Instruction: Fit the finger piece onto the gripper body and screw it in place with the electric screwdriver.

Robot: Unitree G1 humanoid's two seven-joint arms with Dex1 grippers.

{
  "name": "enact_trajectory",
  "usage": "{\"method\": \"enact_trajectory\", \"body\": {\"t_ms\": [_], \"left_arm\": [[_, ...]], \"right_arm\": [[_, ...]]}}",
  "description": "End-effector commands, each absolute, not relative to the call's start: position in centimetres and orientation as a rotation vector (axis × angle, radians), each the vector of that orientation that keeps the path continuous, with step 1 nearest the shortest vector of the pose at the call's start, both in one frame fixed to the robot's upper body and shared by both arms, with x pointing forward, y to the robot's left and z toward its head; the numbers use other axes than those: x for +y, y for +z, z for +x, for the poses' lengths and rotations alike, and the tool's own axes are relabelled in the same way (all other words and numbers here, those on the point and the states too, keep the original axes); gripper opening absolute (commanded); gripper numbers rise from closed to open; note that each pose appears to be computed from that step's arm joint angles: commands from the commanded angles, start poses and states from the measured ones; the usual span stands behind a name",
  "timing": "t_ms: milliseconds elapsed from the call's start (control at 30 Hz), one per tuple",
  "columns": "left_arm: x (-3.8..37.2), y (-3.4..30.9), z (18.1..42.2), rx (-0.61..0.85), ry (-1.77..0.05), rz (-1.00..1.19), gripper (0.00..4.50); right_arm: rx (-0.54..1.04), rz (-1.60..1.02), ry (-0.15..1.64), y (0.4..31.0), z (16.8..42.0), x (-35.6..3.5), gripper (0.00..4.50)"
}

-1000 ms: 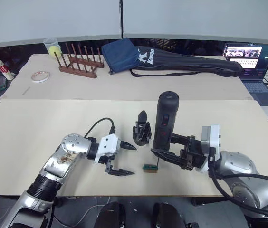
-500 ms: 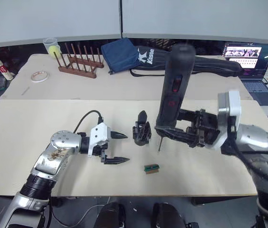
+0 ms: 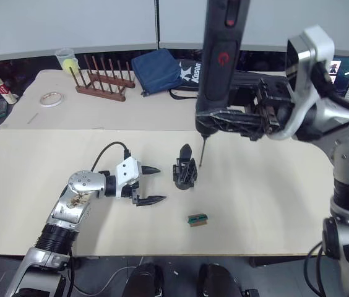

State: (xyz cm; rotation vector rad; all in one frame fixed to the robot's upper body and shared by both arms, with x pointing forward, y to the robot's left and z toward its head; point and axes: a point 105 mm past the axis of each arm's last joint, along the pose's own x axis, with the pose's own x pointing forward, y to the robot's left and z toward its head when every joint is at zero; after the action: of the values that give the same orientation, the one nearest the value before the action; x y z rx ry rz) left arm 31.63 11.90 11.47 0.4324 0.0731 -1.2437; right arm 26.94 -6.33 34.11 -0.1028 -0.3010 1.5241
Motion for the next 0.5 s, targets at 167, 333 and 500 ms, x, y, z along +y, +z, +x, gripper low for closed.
{"method": "enact_trajectory", "body": {"t_ms": [167, 333, 500], "left_arm": [[11.0, 12.2, 32.6, 0.022, -1.252, 0.442, 4.5], [10.4, 12.1, 33.4, 0.015, -1.254, 0.45, 4.5], [9.6, 12.2, 33.8, 0.007, -1.261, 0.45, 4.5]], "right_arm": [[-0.352, -0.082, 1.553, 37.2, 28.7, -3.7, 1.97], [-0.322, -0.103, 1.582, 35.8, 29.6, -3.0, 1.97], [-0.306, -0.127, 1.605, 34.4, 29.9, -2.1, 1.97]]}}
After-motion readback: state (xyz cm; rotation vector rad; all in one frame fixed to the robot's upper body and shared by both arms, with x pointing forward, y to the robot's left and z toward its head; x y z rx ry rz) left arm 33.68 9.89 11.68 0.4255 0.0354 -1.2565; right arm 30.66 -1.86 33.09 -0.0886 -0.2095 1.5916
